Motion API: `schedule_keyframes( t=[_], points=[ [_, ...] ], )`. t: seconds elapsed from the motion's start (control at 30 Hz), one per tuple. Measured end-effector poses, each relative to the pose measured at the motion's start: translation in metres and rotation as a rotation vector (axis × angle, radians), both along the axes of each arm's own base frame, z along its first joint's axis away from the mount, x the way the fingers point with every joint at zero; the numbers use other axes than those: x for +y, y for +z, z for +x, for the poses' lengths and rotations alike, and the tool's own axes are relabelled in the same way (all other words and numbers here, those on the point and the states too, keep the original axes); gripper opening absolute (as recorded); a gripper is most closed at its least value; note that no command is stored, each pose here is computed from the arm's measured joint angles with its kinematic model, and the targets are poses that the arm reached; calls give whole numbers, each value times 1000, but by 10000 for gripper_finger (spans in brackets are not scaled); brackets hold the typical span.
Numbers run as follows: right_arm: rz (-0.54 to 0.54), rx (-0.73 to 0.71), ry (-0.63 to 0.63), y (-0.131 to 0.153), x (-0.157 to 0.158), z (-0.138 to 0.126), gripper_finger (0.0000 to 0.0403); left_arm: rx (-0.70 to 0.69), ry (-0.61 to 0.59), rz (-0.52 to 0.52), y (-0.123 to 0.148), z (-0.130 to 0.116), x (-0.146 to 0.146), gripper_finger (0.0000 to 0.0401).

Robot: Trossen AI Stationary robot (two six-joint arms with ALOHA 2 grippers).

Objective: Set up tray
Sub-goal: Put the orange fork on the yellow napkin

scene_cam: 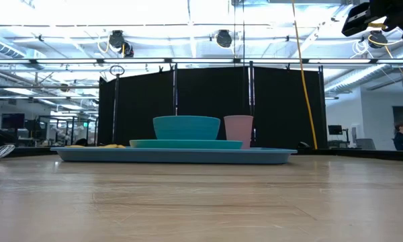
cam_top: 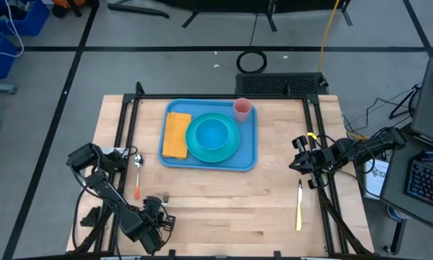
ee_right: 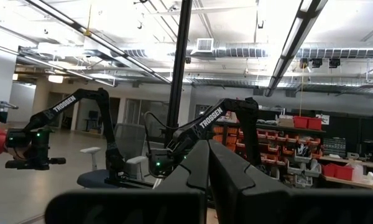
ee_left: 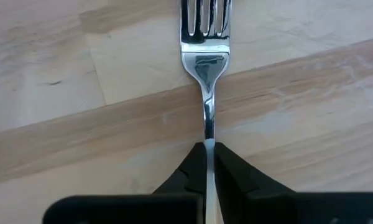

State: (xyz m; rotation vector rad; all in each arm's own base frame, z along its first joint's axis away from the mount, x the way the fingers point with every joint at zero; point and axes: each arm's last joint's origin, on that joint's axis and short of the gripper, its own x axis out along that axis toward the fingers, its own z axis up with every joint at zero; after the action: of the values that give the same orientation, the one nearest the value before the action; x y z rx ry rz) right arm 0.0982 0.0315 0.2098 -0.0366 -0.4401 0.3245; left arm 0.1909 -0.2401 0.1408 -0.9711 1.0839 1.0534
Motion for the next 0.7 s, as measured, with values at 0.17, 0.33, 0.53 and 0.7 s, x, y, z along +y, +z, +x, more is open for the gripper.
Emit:
schedule_keyframes(
  t=[0.17, 0.33, 0.53, 0.7],
  points=[
    [0, 0, 0, 0, 0, 0, 4, -11, 1, 18, 0, 0, 1, 9],
    [0, 0, 0, 0, 0, 0, 4, 0, 13, 33, 1, 3, 6, 9],
    [0, 0, 0, 0, 0, 0, 4, -16, -1, 24, 12, 11, 16, 11],
    [0, 0, 0, 0, 0, 0, 4, -42, -21, 72, 31, 14, 33, 9]
  ],
)
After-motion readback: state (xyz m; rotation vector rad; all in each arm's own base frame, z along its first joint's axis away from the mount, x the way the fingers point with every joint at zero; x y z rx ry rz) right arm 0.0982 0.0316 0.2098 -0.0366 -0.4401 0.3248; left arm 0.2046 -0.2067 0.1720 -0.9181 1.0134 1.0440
